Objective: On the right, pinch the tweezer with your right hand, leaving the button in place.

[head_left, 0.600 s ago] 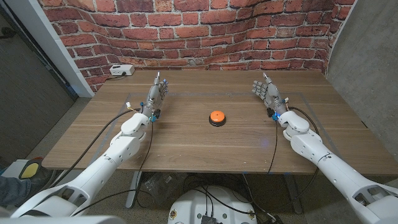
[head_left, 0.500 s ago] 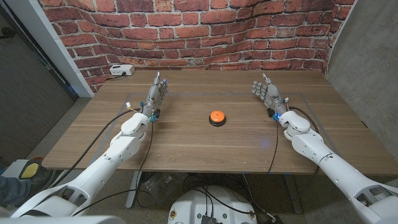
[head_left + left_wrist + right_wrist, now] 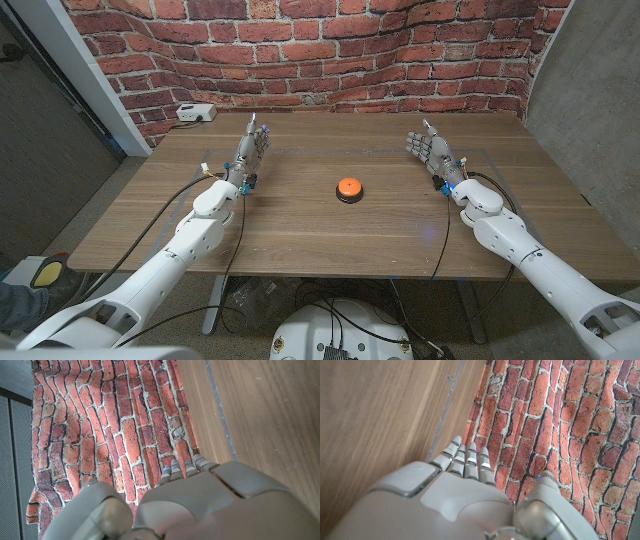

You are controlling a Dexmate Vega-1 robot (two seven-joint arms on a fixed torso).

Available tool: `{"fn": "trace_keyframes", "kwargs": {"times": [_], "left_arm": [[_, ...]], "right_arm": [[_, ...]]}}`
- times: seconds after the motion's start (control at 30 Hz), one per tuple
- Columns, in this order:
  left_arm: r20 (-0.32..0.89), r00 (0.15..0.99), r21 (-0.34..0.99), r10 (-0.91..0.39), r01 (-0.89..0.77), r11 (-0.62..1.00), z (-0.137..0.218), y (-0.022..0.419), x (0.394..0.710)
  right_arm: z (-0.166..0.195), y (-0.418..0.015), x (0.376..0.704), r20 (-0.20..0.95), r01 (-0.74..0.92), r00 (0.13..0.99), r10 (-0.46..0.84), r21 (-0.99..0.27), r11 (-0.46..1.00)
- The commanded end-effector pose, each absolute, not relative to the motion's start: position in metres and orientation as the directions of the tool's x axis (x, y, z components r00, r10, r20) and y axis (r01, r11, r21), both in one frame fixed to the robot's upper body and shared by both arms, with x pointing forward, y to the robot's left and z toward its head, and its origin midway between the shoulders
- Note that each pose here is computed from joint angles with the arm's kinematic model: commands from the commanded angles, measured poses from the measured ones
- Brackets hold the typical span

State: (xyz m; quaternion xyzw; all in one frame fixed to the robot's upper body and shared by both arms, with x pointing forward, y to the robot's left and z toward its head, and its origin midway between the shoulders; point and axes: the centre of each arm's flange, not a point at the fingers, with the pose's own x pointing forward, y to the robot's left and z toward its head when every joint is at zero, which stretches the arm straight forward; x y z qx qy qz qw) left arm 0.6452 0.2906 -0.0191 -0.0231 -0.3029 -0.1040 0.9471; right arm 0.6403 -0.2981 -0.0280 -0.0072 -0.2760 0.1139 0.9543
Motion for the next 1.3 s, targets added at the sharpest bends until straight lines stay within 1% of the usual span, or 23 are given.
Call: {"fn": "trace_keyframes", "kwargs": {"times": [0.03, 0.3, 0.53, 0.77, 1.03, 1.3], "left_arm": [[0.577, 0.791, 0.063, -0.202, 0.203, 0.977, -0.015, 0.293, 0.637], [0.599, 0.776, 0.075, -0.199, 0.193, 0.978, -0.012, 0.298, 0.631], [0.616, 0.761, 0.106, -0.202, 0.174, 0.979, -0.010, 0.303, 0.626], [0.619, 0.756, 0.119, -0.212, 0.177, 0.977, -0.009, 0.303, 0.623], [0.621, 0.753, 0.089, -0.216, 0.205, 0.975, -0.008, 0.305, 0.623], [0.619, 0.754, 0.093, -0.220, 0.208, 0.974, -0.002, 0.303, 0.618]], "right_arm": [[-0.027, -0.305, 0.629, 0.561, -0.186, 0.804, 0.197, -0.077, 0.980], [-0.024, -0.316, 0.619, 0.586, -0.146, 0.792, 0.172, -0.092, 0.985], [-0.019, -0.328, 0.614, 0.612, -0.100, 0.774, 0.163, -0.136, 0.986], [-0.014, -0.340, 0.610, 0.632, -0.057, 0.763, 0.133, -0.138, 0.989], [-0.008, -0.355, 0.605, 0.645, 0.014, 0.758, 0.096, -0.164, 0.986], [0.003, -0.368, 0.594, 0.654, 0.087, 0.753, 0.073, -0.209, 0.974]]}}
